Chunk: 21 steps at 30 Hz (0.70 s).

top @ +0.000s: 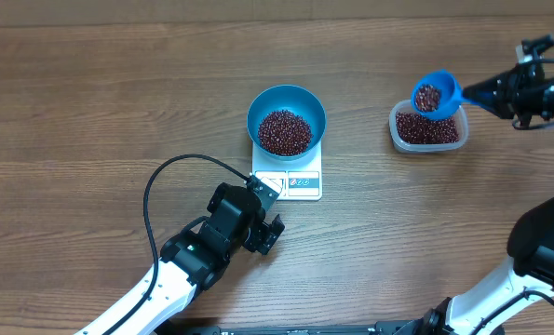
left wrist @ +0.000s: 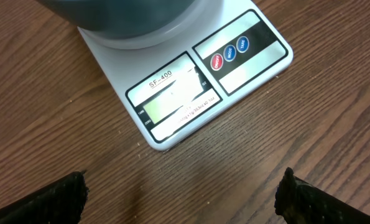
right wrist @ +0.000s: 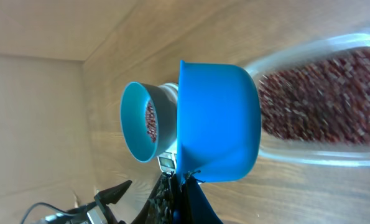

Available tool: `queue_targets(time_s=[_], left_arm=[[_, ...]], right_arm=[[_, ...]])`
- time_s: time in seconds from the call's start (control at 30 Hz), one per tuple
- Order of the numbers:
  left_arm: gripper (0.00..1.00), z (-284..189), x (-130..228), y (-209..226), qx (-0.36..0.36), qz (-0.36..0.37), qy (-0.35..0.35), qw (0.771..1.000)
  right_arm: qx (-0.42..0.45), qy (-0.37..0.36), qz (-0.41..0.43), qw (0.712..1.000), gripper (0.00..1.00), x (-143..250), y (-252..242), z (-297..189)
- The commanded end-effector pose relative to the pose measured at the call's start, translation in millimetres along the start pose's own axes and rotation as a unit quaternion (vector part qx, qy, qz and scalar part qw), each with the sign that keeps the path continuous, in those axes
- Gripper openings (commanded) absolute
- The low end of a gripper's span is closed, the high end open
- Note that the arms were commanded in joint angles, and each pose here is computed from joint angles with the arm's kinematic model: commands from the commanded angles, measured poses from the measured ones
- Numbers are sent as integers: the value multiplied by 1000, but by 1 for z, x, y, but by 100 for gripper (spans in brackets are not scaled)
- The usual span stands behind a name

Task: Scoop item into bowl and weigh 150g on scale
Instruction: 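Lift the filled scoop and carry it left over the blue bowl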

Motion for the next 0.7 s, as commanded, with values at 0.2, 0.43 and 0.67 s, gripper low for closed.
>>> queue_targets(time_s=[0.2, 0.43, 0.67], left_arm=[[100, -3, -10, 1, -4, -6, -14, 1000], [100, -3, -10, 1, -4, -6, -14, 1000], [100, -3, -10, 1, -4, -6, -14, 1000]], right_arm=[[-47, 18, -123, 991, 4, -16, 94, 38], [-35, 50, -159, 985, 4, -13, 134, 85], [37, 63, -201, 977, 4, -7, 165, 128]])
Point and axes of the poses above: each gripper's point midway between its finger pads, its own z axis out along the fingers, its own y axis along the line the jaws close on, x = y × z, the point moved 7 cm from there along -z, back along the fingers, and after that the axes turned 13 degrees about -z, right-handed, at the moved point
